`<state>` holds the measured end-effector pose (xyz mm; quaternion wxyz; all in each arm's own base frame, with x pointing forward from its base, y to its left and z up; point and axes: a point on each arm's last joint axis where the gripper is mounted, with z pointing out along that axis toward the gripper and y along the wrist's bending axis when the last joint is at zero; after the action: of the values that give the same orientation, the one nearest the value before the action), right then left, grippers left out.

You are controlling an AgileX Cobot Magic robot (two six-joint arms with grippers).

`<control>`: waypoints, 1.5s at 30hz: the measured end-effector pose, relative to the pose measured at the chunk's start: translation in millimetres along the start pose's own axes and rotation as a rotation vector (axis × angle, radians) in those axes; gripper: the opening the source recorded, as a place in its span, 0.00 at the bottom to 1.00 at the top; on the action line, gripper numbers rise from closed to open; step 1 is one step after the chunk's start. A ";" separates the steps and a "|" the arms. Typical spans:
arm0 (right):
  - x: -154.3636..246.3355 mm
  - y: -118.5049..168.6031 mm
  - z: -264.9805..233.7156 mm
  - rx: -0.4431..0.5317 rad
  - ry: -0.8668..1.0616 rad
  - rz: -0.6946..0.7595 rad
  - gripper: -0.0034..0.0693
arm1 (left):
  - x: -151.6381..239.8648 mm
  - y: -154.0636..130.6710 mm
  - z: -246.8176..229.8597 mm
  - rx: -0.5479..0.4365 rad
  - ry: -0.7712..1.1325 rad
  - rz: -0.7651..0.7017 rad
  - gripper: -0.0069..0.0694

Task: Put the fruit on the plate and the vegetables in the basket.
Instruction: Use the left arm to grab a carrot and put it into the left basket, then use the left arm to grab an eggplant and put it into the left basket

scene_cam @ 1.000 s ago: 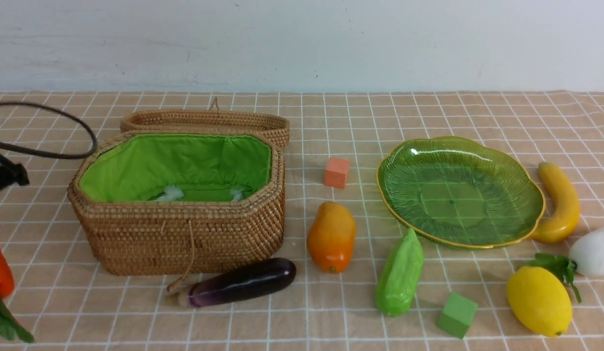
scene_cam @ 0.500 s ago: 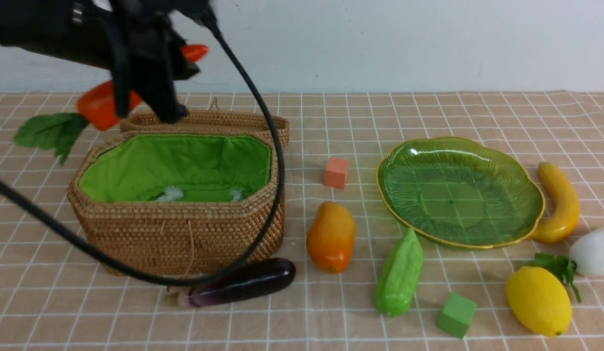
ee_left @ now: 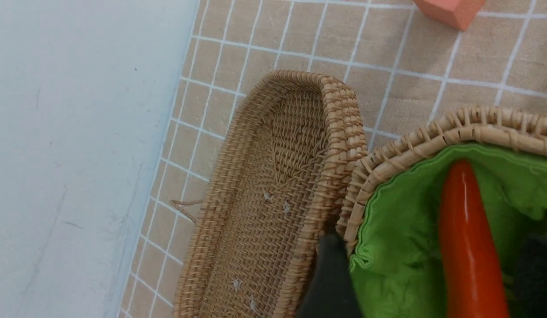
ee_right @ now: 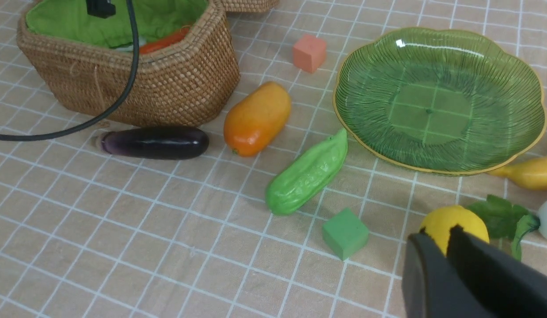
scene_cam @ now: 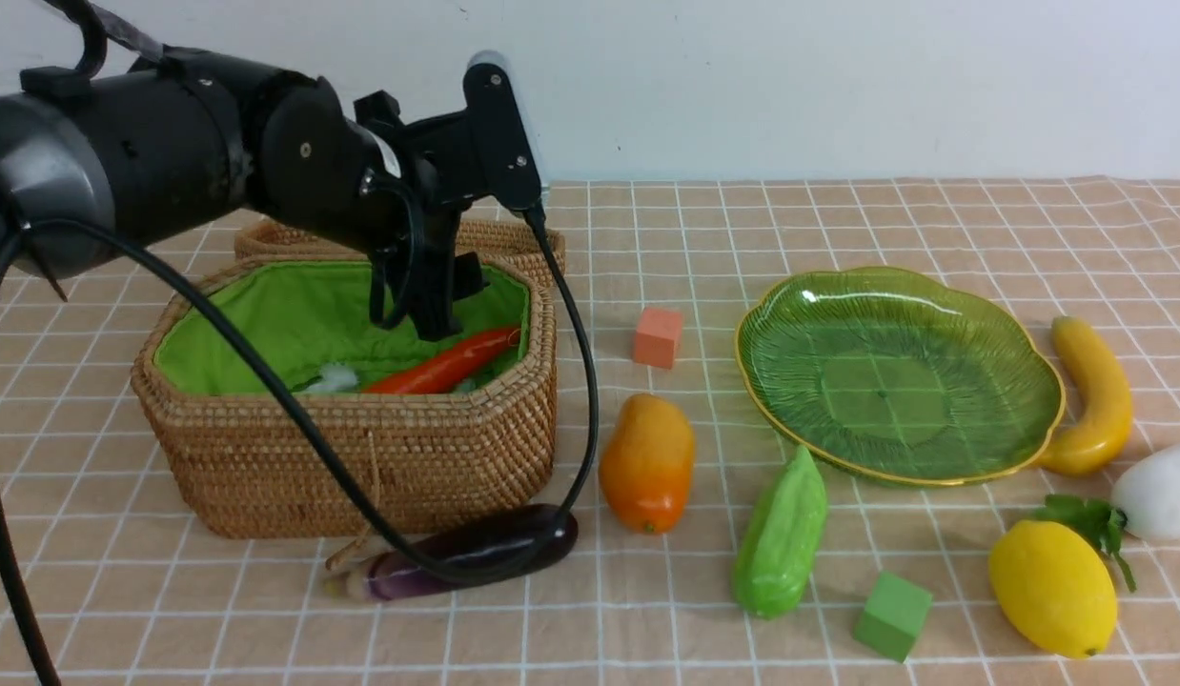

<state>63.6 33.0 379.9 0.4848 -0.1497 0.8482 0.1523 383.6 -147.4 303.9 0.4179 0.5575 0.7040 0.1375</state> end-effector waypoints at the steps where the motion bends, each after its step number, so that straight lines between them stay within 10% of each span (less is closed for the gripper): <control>1: 0.0 0.0 0.0 0.000 0.000 0.000 0.16 | -0.9 1.2 -5.0 0.002 -0.001 -0.014 0.89; 7: 0.1 0.0 0.0 0.000 0.001 0.000 0.17 | -9.3 5.1 -59.4 0.078 -0.011 -0.364 0.91; 11: 0.1 0.0 0.0 0.000 0.001 0.000 0.17 | -19.1 -2.7 -107.9 0.201 -0.016 -0.702 0.57; 14: 0.1 0.0 0.0 0.000 0.001 -0.006 0.17 | -20.8 -31.9 -120.1 0.313 0.075 -0.649 0.20; 17: 0.1 0.0 0.0 0.000 0.001 -0.019 0.17 | -19.1 -68.7 -116.3 0.407 0.191 -0.540 0.07; 25: 0.1 0.0 0.0 0.000 0.001 -0.022 0.17 | -15.1 -149.5 -84.4 0.465 0.265 -0.360 0.16; 35: 0.1 0.0 0.0 0.000 0.001 -0.023 0.17 | -27.7 -159.5 -24.2 0.341 0.069 -0.255 0.74; 45: 0.4 0.9 0.0 -0.010 0.004 -0.015 0.18 | -17.7 -176.1 14.9 0.311 0.091 -0.019 0.80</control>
<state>63.0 33.8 379.7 0.4833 -0.1590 0.8473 0.1526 277.3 -227.3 186.3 0.2956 0.6020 0.7402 0.0477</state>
